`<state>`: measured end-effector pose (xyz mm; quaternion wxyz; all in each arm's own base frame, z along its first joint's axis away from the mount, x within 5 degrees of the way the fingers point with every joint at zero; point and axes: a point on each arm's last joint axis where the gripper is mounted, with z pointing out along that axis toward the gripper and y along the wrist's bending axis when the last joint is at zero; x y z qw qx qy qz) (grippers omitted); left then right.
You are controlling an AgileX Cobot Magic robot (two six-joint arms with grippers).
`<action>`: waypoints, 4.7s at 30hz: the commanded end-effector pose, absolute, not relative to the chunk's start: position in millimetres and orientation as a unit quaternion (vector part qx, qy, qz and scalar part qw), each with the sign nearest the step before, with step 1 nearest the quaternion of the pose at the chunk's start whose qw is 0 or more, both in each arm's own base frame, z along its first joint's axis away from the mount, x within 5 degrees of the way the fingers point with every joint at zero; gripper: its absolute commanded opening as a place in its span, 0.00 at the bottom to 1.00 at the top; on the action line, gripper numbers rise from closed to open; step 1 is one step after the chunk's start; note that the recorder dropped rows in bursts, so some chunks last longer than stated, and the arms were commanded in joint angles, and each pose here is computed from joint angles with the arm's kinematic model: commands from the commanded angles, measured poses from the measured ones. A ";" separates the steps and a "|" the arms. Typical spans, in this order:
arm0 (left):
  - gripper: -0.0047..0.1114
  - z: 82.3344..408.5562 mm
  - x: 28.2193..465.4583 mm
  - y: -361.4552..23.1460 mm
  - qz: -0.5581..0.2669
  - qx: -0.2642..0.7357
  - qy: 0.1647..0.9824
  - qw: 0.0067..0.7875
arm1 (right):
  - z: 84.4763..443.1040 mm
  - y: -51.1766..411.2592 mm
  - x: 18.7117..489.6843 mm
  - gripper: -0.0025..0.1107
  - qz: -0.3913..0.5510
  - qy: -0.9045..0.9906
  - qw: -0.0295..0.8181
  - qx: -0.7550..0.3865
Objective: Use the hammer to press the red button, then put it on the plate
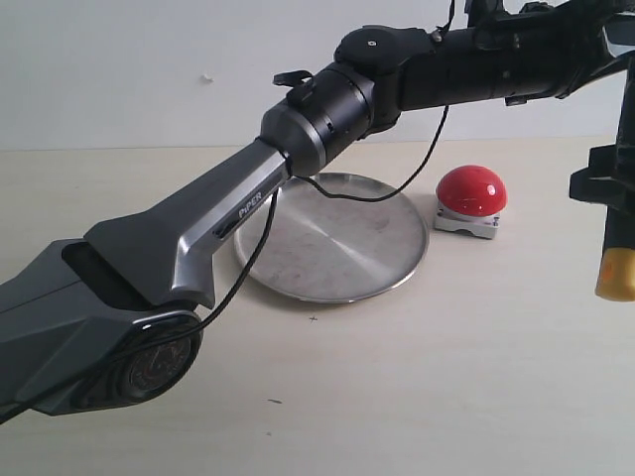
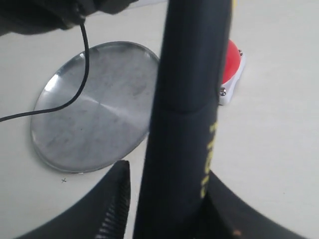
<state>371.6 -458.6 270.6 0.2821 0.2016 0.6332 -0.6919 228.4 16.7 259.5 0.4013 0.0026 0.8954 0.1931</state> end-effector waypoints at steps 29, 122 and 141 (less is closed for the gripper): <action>0.31 289.8 359.1 -454.2 -0.713 0.239 0.608 0.254 | 265.7 18.4 230.0 0.02 0.200 0.894 0.401 -0.017; 0.91 288.1 428.7 -343.4 -0.742 0.220 0.623 0.111 | 277.5 7.9 232.1 0.02 0.159 0.874 0.457 0.033; 0.06 297.9 422.7 -346.3 -0.778 0.223 0.577 0.111 | 277.8 7.4 232.4 0.02 0.157 0.874 0.459 0.034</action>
